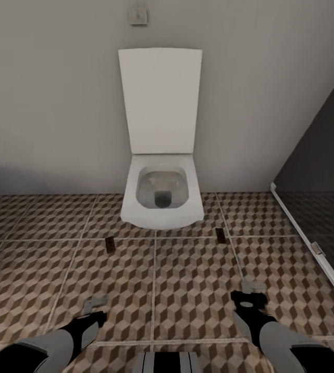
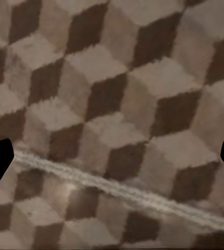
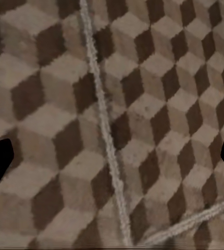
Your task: Take the four mousetraps from the cabinet in the bathroom and place them on the bathroom floor. Make sure all four end up on the same floor surface, and ensure that at least two of them are either under or directly next to the same bathroom sink.
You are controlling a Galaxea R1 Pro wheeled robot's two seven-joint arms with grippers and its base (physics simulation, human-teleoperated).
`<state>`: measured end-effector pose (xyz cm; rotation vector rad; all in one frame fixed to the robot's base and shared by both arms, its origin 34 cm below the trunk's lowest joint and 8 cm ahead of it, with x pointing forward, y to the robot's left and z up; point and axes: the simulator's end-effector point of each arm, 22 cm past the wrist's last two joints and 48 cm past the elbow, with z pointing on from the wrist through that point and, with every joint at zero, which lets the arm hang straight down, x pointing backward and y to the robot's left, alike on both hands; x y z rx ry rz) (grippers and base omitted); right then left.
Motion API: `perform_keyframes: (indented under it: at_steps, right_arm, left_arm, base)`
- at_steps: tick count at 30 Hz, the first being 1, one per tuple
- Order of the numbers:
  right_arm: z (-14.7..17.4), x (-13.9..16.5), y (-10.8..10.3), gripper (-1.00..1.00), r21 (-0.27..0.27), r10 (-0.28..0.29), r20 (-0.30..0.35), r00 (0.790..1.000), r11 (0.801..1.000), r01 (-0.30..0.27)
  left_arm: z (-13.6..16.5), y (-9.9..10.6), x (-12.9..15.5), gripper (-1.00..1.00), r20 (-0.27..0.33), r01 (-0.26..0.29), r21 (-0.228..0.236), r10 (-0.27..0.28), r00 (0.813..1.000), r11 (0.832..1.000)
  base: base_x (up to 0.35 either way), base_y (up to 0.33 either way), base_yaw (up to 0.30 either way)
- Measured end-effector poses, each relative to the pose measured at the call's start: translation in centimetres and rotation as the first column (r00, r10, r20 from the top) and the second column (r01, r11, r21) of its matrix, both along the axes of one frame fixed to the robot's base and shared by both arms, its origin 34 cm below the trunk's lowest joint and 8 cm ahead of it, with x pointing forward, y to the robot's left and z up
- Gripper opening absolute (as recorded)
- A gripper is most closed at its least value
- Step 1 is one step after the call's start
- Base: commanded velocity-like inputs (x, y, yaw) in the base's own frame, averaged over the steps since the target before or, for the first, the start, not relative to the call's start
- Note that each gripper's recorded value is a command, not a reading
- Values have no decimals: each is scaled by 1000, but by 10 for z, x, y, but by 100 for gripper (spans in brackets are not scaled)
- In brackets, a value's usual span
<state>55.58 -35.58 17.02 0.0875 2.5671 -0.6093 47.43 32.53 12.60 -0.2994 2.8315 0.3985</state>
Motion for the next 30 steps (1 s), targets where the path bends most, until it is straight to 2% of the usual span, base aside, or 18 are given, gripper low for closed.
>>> perform_keyframes:
  at_steps: [6,18,23,30]
  right_arm:
    - [2,-17,3,100,-3,26,19,999,1000,-26]
    - [-9,-71,22,100,44,133,-29,991,990,-132]
    - [-9,-82,32,100,70,190,-31,981,980,-187]
    - [-7,-94,36,100,84,214,-47,976,974,-210]
  left_arm:
    - [1,-3,-16,100,27,10,-26,-10,1000,1000]
    - [7,-6,-43,100,31,15,-39,-14,999,999]
    - [11,-8,-48,100,36,17,-44,-15,999,999]
    - [16,-9,-58,100,37,18,-46,-16,999,999]
  base:
    - [0,0,0]
    - [0,0,0]
    - [0,0,0]
    - [0,0,0]
